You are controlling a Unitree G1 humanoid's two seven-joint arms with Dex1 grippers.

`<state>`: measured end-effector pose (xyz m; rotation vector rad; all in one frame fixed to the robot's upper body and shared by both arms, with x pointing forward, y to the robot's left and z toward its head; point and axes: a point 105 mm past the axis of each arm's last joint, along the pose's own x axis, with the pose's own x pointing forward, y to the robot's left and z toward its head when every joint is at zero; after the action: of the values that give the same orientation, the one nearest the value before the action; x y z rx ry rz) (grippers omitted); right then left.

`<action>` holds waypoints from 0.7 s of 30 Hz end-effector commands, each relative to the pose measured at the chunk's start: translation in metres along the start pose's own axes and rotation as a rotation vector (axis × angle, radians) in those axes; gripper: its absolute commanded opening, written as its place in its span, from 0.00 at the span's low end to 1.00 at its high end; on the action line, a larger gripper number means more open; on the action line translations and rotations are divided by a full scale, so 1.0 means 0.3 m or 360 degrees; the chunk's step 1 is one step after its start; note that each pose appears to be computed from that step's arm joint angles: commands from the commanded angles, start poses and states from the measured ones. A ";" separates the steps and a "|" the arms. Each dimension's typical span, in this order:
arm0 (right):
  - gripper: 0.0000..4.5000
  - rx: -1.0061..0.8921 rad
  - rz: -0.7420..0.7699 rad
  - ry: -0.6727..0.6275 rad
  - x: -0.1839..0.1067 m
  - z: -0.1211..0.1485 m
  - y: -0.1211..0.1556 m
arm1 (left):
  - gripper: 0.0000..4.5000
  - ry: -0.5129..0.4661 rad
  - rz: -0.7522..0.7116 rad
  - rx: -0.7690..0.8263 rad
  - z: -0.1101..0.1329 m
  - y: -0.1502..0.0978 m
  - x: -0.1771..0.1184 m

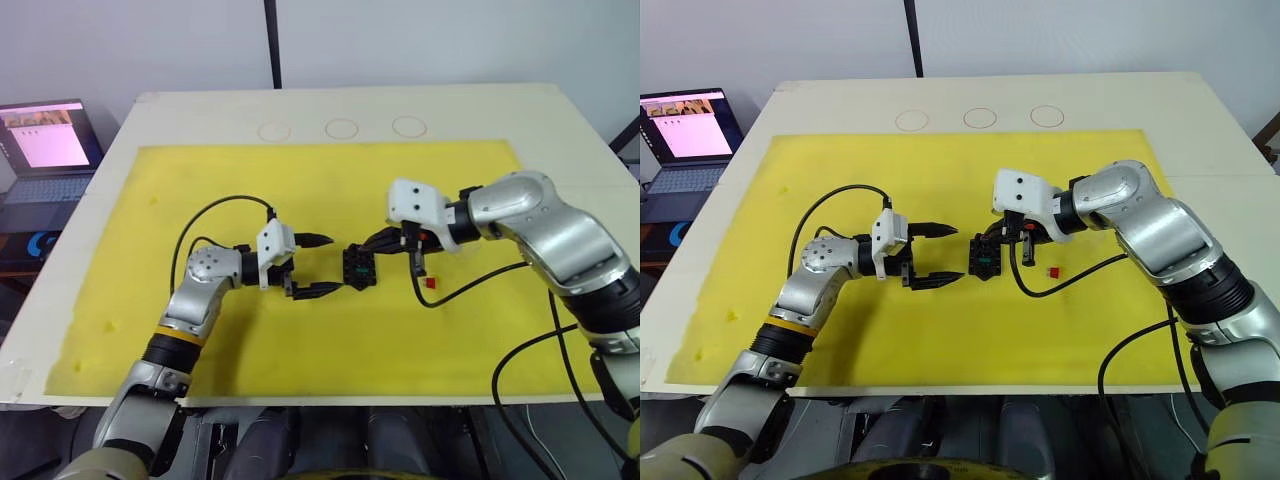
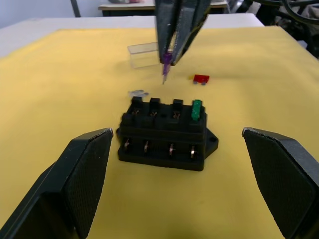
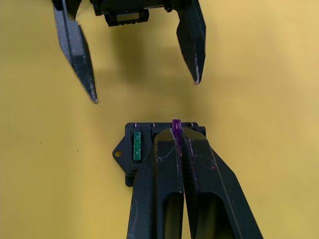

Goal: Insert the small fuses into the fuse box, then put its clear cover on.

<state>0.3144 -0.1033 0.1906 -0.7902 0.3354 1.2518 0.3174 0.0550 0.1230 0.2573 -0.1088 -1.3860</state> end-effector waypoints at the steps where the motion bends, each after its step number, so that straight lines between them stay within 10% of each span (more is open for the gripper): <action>1: 0.00 -0.0064 -0.0025 -0.0009 -0.013 0.029 -0.014 | 0.98 -0.0021 -0.0020 0.0062 0.019 0.002 0.018; 21: 0.00 -0.0049 0.0078 0.0054 0.028 -0.016 0.009 | 0.98 -0.0016 -0.0004 0.0070 0.023 0.000 0.031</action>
<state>0.3155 -0.1028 0.1776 -0.8159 0.3931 1.2847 0.3178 0.0478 0.1189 0.2624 -0.1026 -1.3856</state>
